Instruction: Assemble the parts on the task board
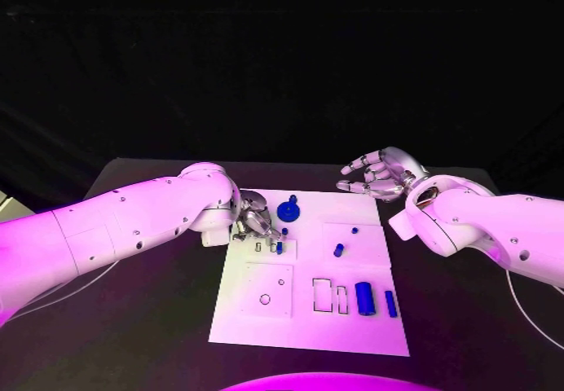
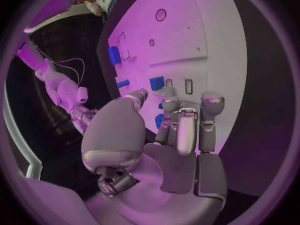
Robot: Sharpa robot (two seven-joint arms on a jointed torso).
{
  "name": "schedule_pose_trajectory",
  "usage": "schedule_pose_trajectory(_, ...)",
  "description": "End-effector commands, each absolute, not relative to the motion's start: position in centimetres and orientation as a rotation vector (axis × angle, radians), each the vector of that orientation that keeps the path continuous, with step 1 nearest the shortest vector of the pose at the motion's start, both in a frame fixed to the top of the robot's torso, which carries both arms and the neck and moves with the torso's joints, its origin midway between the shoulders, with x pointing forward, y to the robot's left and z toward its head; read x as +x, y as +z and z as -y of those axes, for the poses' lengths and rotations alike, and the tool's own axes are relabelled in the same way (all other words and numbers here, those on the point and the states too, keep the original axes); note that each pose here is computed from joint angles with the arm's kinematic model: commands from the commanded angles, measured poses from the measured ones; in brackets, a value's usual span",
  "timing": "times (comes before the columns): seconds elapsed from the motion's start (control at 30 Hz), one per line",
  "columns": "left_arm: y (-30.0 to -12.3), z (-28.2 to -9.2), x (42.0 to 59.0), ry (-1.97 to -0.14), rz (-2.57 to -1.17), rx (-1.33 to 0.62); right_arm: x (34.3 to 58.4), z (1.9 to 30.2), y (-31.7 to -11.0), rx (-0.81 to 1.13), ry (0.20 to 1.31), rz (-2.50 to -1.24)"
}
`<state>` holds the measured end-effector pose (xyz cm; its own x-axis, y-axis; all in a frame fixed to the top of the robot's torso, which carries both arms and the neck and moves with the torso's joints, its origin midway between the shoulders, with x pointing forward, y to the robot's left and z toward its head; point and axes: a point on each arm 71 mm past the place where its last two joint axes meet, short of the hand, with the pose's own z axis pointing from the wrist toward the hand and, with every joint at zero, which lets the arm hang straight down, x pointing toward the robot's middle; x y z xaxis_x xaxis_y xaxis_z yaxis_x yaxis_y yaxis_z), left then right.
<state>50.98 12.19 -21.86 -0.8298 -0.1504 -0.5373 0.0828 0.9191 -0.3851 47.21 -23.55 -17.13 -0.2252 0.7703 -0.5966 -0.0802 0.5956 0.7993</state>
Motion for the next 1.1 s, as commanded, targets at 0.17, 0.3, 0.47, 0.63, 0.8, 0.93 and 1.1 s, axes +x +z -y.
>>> schedule_pose_trajectory(0.17, -21.9, -11.4, 50.9, -0.53, -2.519, -0.009, 47.2, 23.3, -17.2, 0.572, 0.885, -1.633)
schedule_pose_trajectory(0.3, -21.9, -11.3, 50.9, -0.532, -2.52, -0.009, 47.2, 23.2, -17.2, 0.572, 0.885, -1.635)
schedule_pose_trajectory(0.47, -21.9, -11.2, 50.9, -0.534, -2.521, -0.007, 47.3, 23.1, -17.2, 0.571, 0.886, -1.637)
schedule_pose_trajectory(0.63, -21.9, -11.0, 50.8, -0.537, -2.525, -0.002, 47.3, 23.0, -17.3, 0.57, 0.887, -1.64)
schedule_pose_trajectory(0.8, -22.0, -10.8, 50.8, -0.541, -2.53, 0.003, 47.3, 23.0, -17.3, 0.57, 0.886, -1.642)
schedule_pose_trajectory(0.93, -22.1, -10.7, 50.8, -0.54, -2.535, 0.008, 47.3, 23.0, -17.3, 0.571, 0.885, -1.643)
schedule_pose_trajectory(1.1, -22.2, -10.6, 50.7, -0.537, -2.54, 0.011, 47.3, 22.9, -17.2, 0.569, 0.889, -1.635)
